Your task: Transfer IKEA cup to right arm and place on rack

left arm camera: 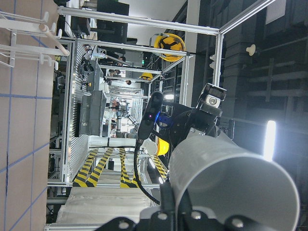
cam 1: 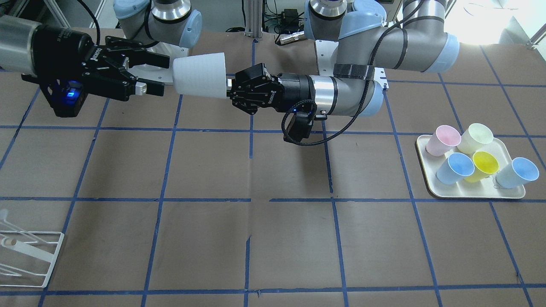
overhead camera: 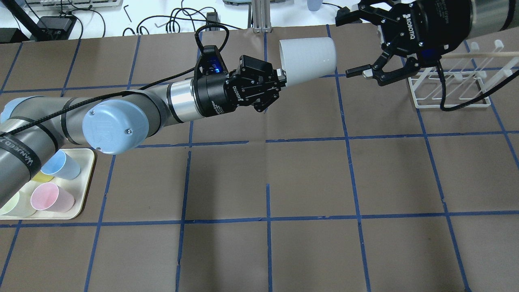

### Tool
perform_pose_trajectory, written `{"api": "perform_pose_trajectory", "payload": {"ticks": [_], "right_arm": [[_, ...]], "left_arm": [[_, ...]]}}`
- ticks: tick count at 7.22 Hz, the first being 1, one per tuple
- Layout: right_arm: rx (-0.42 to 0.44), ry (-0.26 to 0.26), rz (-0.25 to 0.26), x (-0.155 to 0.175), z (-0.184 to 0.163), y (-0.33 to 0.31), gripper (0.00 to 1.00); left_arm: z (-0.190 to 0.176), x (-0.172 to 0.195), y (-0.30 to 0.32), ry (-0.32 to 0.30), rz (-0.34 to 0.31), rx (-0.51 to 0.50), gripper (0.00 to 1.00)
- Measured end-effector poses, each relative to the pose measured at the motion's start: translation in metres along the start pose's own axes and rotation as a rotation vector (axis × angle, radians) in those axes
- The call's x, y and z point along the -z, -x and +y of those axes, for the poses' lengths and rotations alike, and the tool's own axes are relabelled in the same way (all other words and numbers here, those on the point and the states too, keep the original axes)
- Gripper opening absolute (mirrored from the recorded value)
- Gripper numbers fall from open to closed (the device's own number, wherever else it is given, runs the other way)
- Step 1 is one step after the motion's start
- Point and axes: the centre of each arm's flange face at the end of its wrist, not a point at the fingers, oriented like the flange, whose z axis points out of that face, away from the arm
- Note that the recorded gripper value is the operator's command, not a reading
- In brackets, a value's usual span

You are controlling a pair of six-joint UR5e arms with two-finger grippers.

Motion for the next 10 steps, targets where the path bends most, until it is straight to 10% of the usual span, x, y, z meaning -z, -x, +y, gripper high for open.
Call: {"api": "perform_pose_trajectory", "payload": {"ticks": [6,8,10], "right_arm": [[0.002,-0.008,0.091,-0.026,0.007,-0.004,1.0],[0.007,-0.01,0.09,-0.029,0.007,-0.002,0.9],[0.02,-0.014,0.084,-0.028,0.006,0.001,0.55]], "left_arm": [[0.0,0.0,0.0,0.001,0.0,0.0,0.0],[0.0,-0.001,0.001,0.001,0.0,0.001,0.0],[0.0,-0.001,0.001,0.001,0.001,0.002,0.0]]}}
